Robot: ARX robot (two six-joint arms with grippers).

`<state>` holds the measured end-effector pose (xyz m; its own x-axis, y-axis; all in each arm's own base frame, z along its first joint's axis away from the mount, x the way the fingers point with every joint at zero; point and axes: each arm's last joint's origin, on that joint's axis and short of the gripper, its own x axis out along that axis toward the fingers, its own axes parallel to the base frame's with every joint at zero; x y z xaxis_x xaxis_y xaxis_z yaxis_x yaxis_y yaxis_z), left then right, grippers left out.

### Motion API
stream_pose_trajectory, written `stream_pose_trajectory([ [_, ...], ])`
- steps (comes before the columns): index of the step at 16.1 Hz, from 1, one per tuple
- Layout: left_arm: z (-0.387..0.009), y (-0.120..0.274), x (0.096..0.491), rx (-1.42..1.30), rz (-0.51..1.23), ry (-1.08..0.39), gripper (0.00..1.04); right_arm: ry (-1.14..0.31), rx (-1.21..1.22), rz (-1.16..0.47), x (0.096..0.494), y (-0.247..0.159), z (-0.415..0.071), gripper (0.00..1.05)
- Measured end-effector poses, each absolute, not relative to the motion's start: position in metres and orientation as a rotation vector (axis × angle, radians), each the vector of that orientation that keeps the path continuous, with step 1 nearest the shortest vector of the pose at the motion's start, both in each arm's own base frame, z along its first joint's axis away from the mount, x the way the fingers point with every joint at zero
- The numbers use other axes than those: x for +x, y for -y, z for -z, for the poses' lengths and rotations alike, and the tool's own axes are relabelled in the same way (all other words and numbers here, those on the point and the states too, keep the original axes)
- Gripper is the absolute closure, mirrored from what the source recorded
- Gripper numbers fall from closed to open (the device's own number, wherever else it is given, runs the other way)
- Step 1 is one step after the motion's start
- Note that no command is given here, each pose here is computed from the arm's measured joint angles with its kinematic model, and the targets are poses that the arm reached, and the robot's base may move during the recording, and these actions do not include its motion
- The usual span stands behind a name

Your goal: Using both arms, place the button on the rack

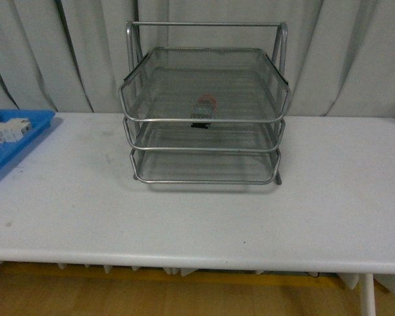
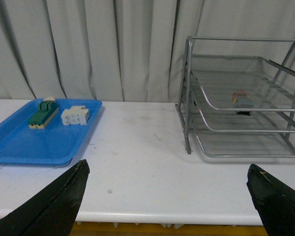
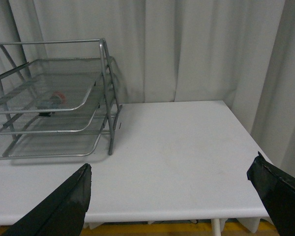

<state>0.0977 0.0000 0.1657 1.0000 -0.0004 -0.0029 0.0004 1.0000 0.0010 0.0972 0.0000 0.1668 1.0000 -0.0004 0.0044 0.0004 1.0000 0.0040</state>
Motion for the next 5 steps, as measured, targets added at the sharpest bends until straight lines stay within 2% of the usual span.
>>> stream_pose_trajectory([
  [5, -0.1656, 0.0, 0.0977, 0.001, 0.0, -0.003, 0.07, 0.004, 0.004, 0.0, 0.0972, 0.0, -0.1668, 0.06],
])
